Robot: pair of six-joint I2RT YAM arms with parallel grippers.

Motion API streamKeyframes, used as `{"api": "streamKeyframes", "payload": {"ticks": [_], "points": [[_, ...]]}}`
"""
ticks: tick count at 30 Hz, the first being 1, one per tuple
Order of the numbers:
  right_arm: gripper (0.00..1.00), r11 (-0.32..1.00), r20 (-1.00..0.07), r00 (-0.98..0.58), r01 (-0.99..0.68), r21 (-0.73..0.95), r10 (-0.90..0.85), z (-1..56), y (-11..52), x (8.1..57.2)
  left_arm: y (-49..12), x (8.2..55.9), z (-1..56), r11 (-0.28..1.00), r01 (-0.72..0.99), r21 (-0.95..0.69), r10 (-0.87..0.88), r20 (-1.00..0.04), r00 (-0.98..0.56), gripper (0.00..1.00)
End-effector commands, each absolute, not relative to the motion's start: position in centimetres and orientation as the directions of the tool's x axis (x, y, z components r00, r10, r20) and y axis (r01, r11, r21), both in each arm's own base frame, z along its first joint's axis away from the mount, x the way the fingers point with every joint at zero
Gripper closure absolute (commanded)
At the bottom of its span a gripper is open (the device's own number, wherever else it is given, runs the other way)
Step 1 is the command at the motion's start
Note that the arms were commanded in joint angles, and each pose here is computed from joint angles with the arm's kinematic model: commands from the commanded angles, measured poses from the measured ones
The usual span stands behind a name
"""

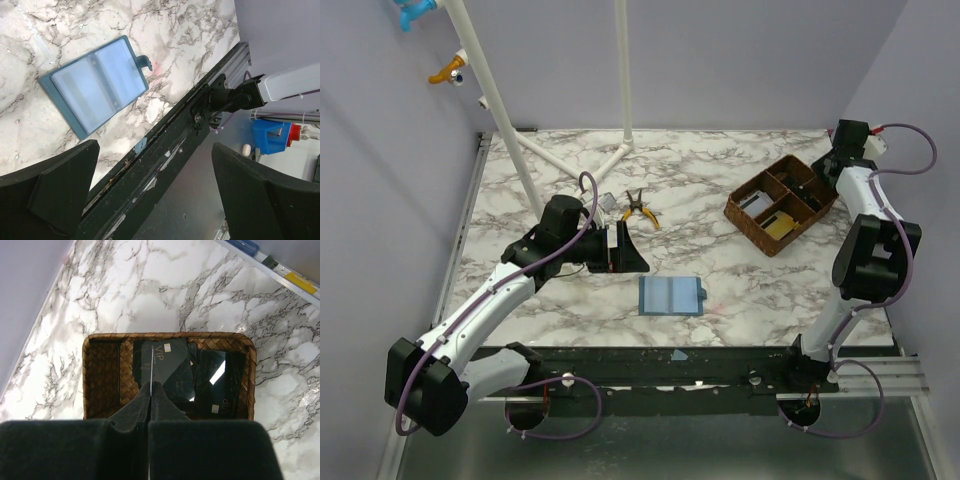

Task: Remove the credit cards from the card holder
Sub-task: Place the credit card in the storage box.

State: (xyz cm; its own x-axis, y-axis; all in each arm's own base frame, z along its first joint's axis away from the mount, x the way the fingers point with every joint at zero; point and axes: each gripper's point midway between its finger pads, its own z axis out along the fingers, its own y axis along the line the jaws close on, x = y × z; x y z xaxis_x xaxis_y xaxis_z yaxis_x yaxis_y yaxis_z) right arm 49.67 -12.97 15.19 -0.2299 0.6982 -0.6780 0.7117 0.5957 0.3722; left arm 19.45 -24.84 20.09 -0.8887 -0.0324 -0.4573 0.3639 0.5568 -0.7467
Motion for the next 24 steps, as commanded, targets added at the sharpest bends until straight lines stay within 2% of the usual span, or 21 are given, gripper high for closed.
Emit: {"api": "streamKeyframes", "payload": {"ticks": [1,4,5,7,10,12,13,17,24], "points": [[0.99,0.593,-0.685,-0.256,0.742,0.314,0.682,14.1,-14.1,49.7,-24.9,19.5,20.7,0.55,0.383,-0.742,-0.025,-0.473,-0.881,0.02],[0.99,0.602,-0.676,-0.273,0.735,0.312,0.684,13.6,-13.9,50.0,-24.9,19.5,20.8,0.551,0.382,-0.742,-0.028,-0.474,-0.88,0.01],[0.96,0.6,-0.673,-0.277,0.739,0.306,0.685,13.4,-13.9,49.9,-24.8,19.5,20.7,0.553,0.38,-0.741,-0.027,-0.472,-0.881,0.02],[0.79,0.603,-0.676,-0.282,0.739,0.299,0.681,13.6,-14.0,50.0,-24.8,19.5,20.8,0.553,0.381,-0.741,-0.028,-0.474,-0.88,0.01],[0.4,0.608,-0.68,-0.286,0.737,0.294,0.675,14.2,-14.0,49.8,-24.9,19.6,20.7,0.553,0.379,-0.742,-0.03,-0.472,-0.881,0.01],[0.21,0.61,-0.683,-0.287,0.737,0.291,0.672,14.8,-14.0,49.6,-24.9,19.6,20.6,0.552,0.376,-0.744,-0.031,-0.47,-0.882,0.01],[0.16,0.612,-0.682,-0.29,0.737,0.288,0.671,15.0,-14.0,49.5,-24.9,19.6,20.5,0.552,0.374,-0.745,-0.031,-0.466,-0.884,0.02],[0.01,0.62,-0.683,-0.291,0.725,0.3,0.67,16.4,-13.6,49.0,-25.1,19.7,20.5,0.55,0.371,-0.748,-0.033,-0.463,-0.886,0.01],[0.0,0.635,-0.679,-0.299,0.705,0.317,0.671,17.9,-12.8,47.5,-25.1,19.9,20.7,0.551,0.374,-0.746,-0.032,-0.466,-0.884,0.01]]}}
